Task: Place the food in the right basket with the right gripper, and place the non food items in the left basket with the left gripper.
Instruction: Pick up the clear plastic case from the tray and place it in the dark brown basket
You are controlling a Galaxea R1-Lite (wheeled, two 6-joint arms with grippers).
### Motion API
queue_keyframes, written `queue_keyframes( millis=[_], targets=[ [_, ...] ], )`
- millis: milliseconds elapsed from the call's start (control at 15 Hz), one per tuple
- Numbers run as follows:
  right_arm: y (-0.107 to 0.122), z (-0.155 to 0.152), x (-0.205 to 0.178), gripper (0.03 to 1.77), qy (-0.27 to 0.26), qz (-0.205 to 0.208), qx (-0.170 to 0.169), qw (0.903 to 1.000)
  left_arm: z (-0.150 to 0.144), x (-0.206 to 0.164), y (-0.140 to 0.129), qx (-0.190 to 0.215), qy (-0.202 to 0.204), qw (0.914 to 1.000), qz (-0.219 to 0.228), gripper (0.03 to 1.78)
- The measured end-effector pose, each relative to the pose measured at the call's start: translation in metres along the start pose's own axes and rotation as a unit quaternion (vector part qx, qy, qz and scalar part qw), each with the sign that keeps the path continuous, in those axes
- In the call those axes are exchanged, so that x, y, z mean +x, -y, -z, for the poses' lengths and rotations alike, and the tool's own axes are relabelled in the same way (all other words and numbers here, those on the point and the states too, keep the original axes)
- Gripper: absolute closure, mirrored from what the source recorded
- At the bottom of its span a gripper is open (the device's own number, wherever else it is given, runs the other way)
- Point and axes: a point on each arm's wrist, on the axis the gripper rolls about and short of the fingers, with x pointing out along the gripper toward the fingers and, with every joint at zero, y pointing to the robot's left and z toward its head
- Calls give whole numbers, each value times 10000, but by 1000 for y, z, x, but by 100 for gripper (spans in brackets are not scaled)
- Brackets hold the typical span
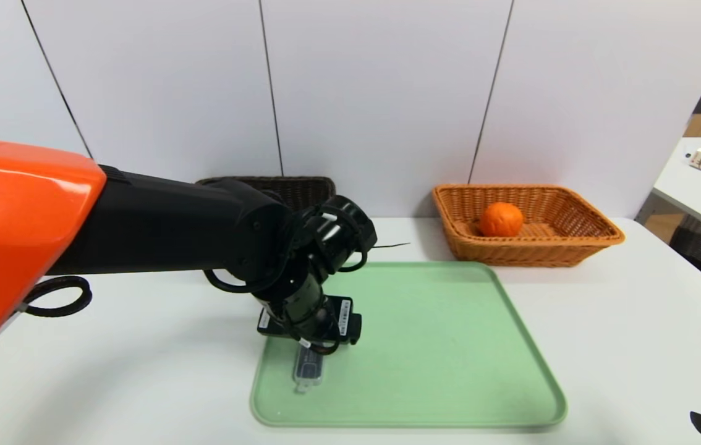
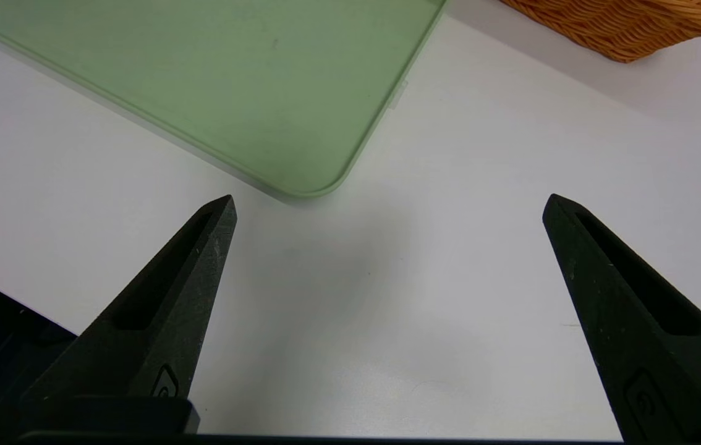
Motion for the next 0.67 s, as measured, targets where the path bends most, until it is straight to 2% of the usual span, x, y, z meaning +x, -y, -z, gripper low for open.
queue_keyframes(
  millis=[533, 600, 667],
  targets=[
    [1, -1, 1, 9, -12, -9, -4, 10000, -5, 13, -3, -104, -178, 9995, 221, 12],
    [1, -1, 2, 9, -13, -8, -5, 10000, -4, 14, -4, -95, -186, 9996, 193, 21],
    [1, -1, 2, 9, -17, -11, 0, 10000, -3, 15, -4, -101, -192, 9996, 156, 38]
  ],
)
